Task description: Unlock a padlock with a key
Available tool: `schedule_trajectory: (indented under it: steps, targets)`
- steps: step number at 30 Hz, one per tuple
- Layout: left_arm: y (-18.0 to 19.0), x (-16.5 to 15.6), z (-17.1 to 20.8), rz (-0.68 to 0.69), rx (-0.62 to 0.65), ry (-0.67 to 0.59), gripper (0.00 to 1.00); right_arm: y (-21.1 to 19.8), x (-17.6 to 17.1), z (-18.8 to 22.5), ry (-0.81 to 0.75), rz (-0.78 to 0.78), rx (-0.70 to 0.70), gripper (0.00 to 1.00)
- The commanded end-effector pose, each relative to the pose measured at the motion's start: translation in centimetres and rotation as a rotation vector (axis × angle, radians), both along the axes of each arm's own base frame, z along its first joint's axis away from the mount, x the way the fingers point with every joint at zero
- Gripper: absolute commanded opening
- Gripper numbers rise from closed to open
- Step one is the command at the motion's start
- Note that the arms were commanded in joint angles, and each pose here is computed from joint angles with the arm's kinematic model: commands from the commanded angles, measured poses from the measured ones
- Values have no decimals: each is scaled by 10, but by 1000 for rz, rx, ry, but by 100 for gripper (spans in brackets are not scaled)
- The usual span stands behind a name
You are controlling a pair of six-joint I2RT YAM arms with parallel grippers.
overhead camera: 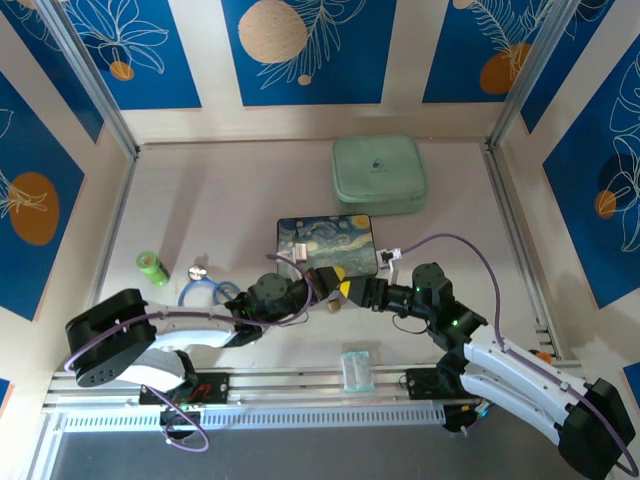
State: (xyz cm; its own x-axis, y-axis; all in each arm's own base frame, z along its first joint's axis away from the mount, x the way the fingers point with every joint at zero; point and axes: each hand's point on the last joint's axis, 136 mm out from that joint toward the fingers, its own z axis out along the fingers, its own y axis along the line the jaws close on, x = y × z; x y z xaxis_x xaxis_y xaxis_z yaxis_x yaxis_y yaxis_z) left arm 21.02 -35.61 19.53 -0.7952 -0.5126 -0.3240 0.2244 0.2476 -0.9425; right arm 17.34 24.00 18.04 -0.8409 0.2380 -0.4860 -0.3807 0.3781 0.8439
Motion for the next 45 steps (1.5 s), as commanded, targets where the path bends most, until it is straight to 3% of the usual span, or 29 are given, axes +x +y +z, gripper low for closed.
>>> schedule_trajectory:
  steps: [1,4,18,21,25,26,31,33,45]
  targets:
    - [1,3,32,36,-106,-95,0,4,3,33,-43,-3,118,45]
    - [0,3,42,39,-149,-126,0,7,4,36,-51,12,116,35]
    - [-3,0,40,26,-104,-132,0,19,6,58,-110,52,185,24]
    - [-5,1,37,22,-95,-125,0,22,4,60,-115,68,193,9]
    - [-2,-1,38,24,-108,-139,0,22,3,57,-107,70,179,0]
    - [0,0,37,30,-95,-145,0,21,4,53,-98,66,163,0]
    - [3,-4,34,-2,20,-173,29,15,2,40,-52,84,100,0]
    - [2,-7,36,-30,43,-194,35,15,-1,38,-39,111,97,0]
    - [15,-1,25,-17,61,-168,27,20,-9,40,-17,207,72,0]
